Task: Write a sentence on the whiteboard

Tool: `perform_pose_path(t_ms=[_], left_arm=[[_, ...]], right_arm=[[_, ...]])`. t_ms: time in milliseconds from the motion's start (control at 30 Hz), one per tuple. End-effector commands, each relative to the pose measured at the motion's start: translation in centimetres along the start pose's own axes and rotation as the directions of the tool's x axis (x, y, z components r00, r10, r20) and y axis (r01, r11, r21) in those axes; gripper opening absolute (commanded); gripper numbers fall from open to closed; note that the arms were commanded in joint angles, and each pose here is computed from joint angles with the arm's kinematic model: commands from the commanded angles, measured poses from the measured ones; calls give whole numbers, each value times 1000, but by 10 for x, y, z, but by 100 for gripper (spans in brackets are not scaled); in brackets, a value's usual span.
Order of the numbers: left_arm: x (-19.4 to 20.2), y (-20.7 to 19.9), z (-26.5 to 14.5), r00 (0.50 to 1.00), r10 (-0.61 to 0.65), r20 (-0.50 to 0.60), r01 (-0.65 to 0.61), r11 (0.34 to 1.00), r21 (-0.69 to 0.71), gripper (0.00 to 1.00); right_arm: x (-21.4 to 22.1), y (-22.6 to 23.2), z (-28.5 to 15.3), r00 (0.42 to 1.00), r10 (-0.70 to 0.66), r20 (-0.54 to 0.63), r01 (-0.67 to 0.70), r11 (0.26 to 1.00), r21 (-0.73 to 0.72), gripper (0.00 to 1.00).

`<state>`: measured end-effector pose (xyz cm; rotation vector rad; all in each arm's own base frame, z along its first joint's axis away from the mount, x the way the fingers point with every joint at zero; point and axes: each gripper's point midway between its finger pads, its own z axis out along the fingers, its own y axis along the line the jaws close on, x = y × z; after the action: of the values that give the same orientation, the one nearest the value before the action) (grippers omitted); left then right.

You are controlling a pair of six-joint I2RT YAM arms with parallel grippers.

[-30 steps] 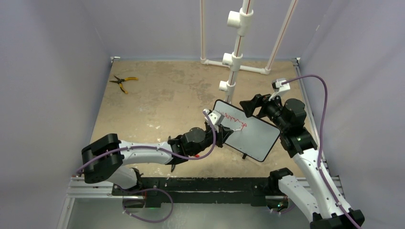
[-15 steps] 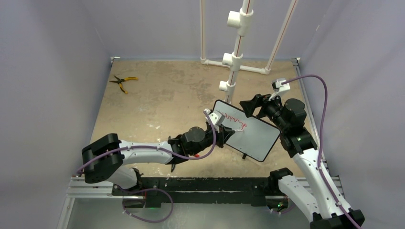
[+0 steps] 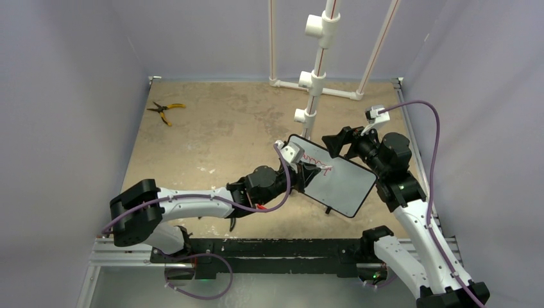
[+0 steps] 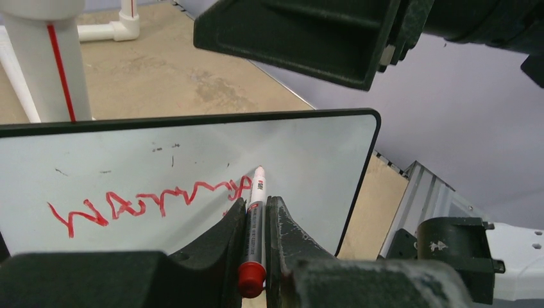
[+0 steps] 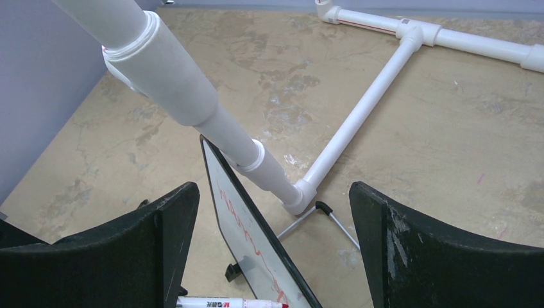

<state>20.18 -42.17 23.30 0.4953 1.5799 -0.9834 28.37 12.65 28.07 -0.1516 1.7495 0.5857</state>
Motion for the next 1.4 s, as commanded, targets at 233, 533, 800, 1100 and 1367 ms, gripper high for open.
perform_pose_path(t_ms=[233, 533, 800, 1100, 1367], left_arm=[[-30, -6, 13, 997, 29, 78, -29, 1000, -1, 0], [1, 5, 4, 1000, 12, 13, -12, 1000, -18, 0], [25, 13, -6, 999, 2, -40, -3, 1000, -27, 0], [19, 12, -4, 999, 20, -29, -21, 999, -26, 0], [-1, 5, 4, 999, 33, 23, -33, 999, -18, 0]], right_arm=[[-9, 2, 0, 999, -1, 41, 1, 1000, 0, 89], [-8, 2, 0, 999, -1, 39, 1, 1000, -2, 89], [-7, 1, 0, 999, 0, 35, 0, 1000, 0, 90], [-8, 1, 0, 999, 0, 36, 0, 1000, 2, 90], [-7, 0, 1, 999, 1, 33, -1, 1000, 4, 90]])
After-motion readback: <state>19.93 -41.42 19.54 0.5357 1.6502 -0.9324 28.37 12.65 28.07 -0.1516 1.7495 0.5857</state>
